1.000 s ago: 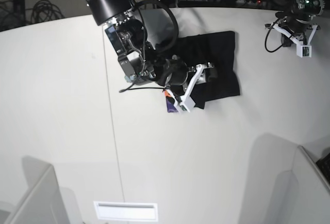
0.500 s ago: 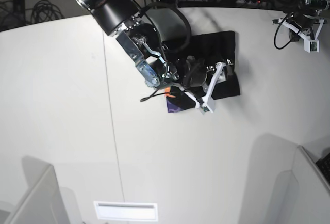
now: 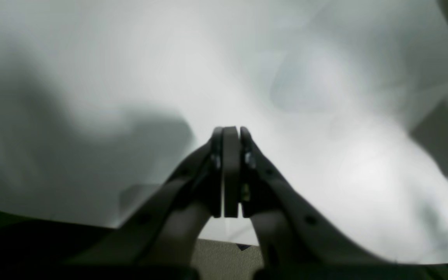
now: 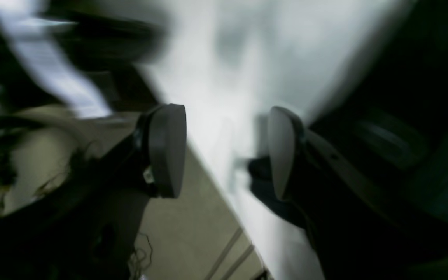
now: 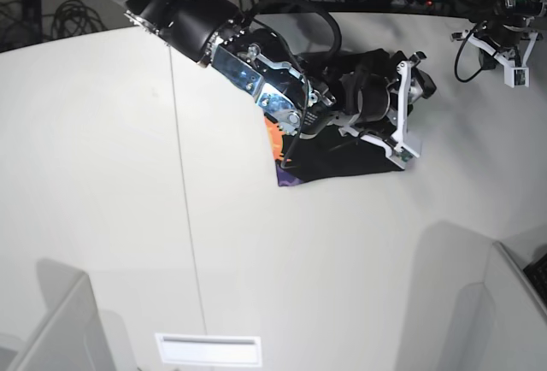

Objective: Fold the T-shirt properly
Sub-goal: 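Lift the right gripper away from the folded bundle, then grasp the bundle edge with the left gripper and flip it over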

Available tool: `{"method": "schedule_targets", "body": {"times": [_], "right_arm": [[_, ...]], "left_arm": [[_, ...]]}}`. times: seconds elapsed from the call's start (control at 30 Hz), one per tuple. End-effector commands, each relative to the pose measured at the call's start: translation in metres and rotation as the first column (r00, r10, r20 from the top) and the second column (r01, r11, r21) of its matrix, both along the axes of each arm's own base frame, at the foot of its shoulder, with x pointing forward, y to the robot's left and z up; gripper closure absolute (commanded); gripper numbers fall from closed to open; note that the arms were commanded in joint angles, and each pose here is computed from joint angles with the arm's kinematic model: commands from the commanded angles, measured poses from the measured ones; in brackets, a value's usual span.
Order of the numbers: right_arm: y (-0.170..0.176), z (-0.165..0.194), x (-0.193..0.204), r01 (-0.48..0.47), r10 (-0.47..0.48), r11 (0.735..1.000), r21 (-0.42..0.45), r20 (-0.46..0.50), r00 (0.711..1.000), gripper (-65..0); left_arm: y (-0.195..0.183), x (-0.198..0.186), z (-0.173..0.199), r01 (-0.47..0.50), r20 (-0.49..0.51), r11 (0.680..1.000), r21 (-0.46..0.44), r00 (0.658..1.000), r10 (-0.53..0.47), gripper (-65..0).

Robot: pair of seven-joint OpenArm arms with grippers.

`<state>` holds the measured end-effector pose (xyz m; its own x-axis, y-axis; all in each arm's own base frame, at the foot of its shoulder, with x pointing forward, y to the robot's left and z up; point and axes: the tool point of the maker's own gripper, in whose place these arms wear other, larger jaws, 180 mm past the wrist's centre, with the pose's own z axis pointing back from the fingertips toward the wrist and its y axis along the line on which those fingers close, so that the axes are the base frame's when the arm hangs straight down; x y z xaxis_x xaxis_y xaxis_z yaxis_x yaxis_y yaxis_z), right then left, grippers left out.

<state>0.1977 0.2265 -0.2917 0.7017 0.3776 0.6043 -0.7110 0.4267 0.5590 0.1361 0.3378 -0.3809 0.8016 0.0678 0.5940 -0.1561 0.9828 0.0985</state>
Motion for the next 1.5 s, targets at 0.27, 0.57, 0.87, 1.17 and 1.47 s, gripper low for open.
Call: {"method": "schedule_targets", "body": {"times": [0.27,0.57,0.87,1.17,1.47], "right_arm": [[-0.055,0.008,0.05,0.198,-0.199,0.979,0.049,0.019,0.98,-22.7],[-0.144,-0.026,0.086,0.436,-0.435,0.899,0.023,-0.048,0.899,0.0],[-0.214,-0.051,0.097,0.565,-0.567,0.823,-0.049,-0.045,0.822,0.0],[-0.259,-0.065,0.097,0.66,-0.665,0.746,-0.09,-0.062,0.744,0.0],[-0.291,-0.064,0.097,0.674,-0.676,0.736,-0.058,-0.006,0.737,0.0]], "left_arm": [[-0.009,0.022,0.034,0.065,0.106,0.997,0.046,0.992,-0.069,0.0],[-0.053,0.052,0.058,0.145,0.282,0.964,-0.221,0.956,-0.079,-17.9],[-0.113,0.086,0.042,0.277,0.336,0.879,-0.387,0.931,-0.146,-65.0],[-0.157,0.103,-0.004,0.227,0.241,0.78,-0.583,0.965,-0.101,-63.8],[-0.178,0.11,-0.026,0.166,0.167,0.731,-0.662,0.983,-0.072,-63.7]]}}
